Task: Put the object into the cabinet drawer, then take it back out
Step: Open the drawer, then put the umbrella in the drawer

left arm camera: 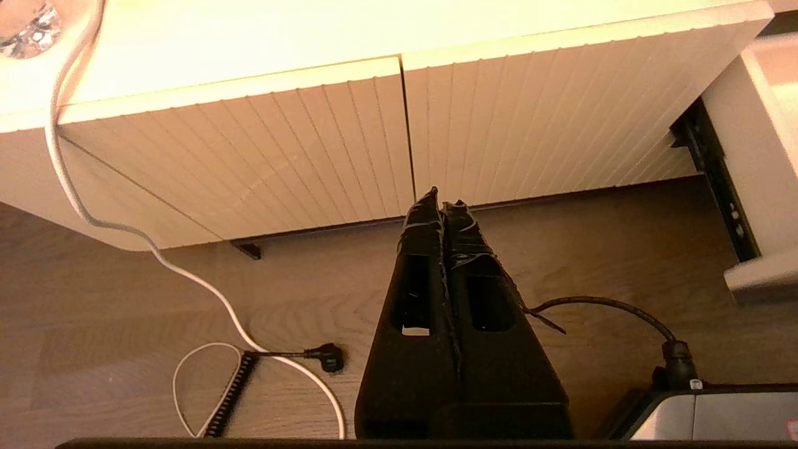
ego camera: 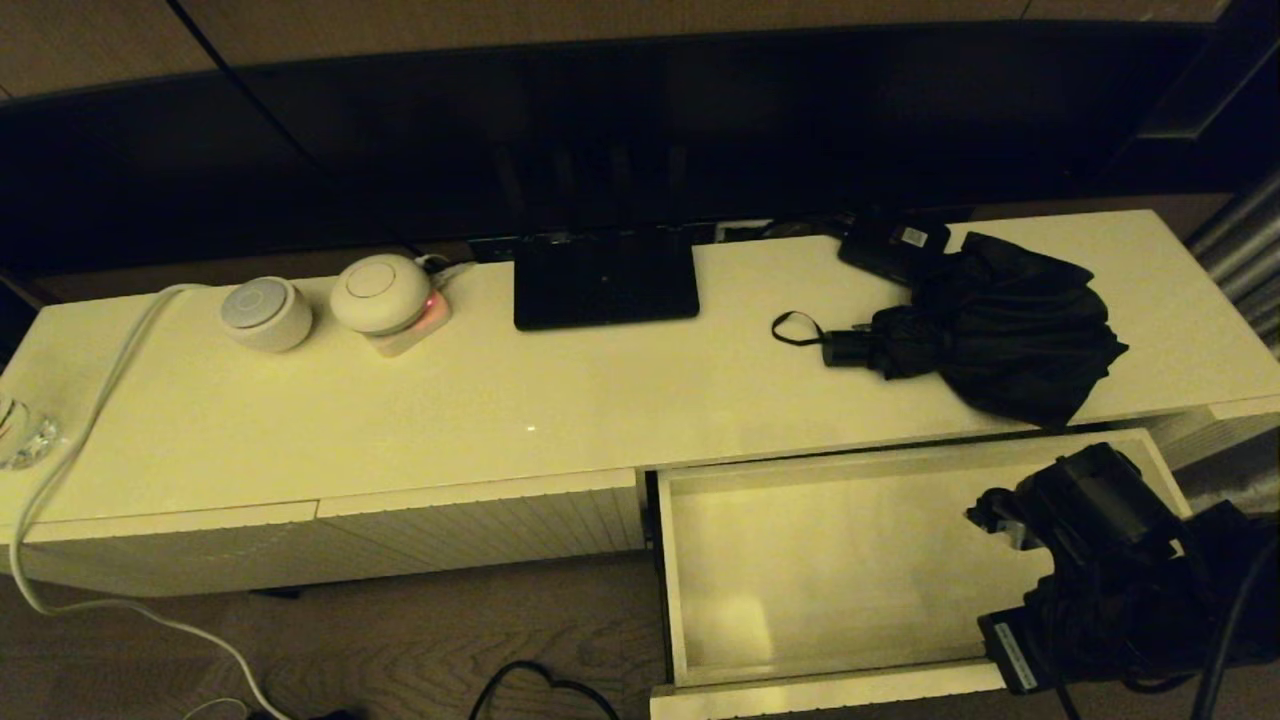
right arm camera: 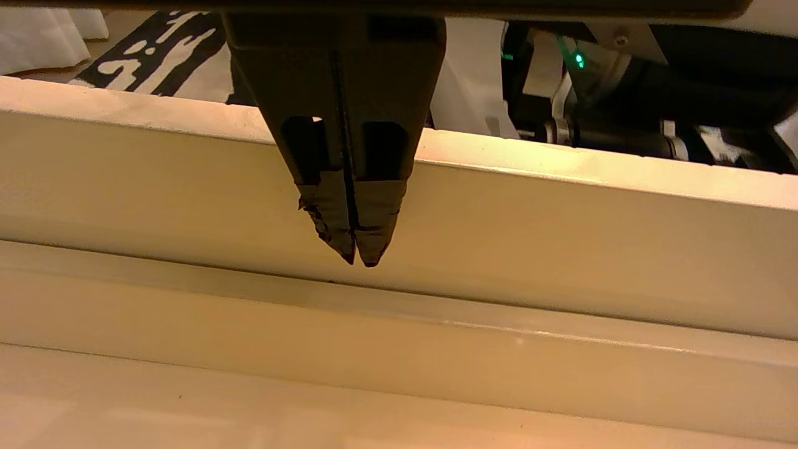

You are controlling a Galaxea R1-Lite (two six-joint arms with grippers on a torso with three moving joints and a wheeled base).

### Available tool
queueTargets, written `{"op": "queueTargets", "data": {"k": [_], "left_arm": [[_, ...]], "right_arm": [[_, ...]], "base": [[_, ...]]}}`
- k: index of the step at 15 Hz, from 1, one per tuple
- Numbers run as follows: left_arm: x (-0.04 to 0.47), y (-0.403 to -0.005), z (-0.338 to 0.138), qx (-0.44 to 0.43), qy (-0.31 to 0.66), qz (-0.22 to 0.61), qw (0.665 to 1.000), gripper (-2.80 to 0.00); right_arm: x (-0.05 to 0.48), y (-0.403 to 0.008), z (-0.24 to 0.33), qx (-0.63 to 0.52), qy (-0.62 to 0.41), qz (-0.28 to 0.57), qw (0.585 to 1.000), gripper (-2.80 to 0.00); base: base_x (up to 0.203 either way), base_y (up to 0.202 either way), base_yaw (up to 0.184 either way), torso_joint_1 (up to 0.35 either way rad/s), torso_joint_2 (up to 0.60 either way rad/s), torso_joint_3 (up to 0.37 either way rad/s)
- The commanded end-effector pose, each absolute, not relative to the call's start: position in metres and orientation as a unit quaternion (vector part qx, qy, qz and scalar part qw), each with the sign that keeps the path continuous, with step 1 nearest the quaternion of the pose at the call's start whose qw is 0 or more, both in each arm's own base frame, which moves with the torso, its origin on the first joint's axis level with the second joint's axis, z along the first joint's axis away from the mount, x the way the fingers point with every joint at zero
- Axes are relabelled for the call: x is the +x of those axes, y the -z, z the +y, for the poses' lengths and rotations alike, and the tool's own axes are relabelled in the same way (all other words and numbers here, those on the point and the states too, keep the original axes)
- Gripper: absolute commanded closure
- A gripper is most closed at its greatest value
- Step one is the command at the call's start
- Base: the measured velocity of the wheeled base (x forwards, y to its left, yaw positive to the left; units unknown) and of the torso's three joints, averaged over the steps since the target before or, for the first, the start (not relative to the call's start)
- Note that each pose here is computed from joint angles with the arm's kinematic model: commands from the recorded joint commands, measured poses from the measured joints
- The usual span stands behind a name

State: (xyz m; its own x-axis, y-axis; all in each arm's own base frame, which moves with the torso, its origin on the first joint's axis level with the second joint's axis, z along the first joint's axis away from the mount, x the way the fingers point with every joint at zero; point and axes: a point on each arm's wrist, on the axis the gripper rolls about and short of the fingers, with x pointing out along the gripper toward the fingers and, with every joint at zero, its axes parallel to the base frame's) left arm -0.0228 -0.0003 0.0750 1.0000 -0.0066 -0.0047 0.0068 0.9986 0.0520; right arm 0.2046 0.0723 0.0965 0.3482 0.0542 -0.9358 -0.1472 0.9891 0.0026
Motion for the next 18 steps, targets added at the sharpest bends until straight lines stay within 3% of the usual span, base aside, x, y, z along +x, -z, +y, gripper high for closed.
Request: {"op": "queueTargets", "data": {"k": [1,6,12,15,18], "left_arm": [[-0.023,-0.074,0.000,0.027,0.003,0.004,1.000,0.00],[-0.023,-0.074,0.000,0.026,0.003,0.004,1.000,0.00],[-0.023,-0.074,0.000,0.026,0.003,0.004,1.000,0.00],[-0.023,-0.074,0.000,0.026,0.003,0.004,1.000,0.00],[-0.023,-0.074,0.000,0.026,0.003,0.004,1.000,0.00]], "right_arm": [[0.195,-0.089,0.070,-0.043,-0.064,0.587,0.806,0.00],[0.191,-0.091,0.068,-0.044,-0.061,0.581,0.811,0.00],[0.185,-0.140,0.062,-0.051,-0.072,0.427,0.900,0.00],[0.159,-0.163,0.051,-0.179,-0.100,0.365,0.908,0.00],[0.132,-0.178,0.041,-0.377,-0.161,0.316,0.856,0.00]], "base": [[0.000,0.000,0.000,0.000,0.00,0.000],[0.000,0.000,0.000,0.000,0.00,0.000],[0.000,0.000,0.000,0.000,0.00,0.000],[0.000,0.000,0.000,0.000,0.00,0.000],[0.000,0.000,0.000,0.000,0.00,0.000]]}}
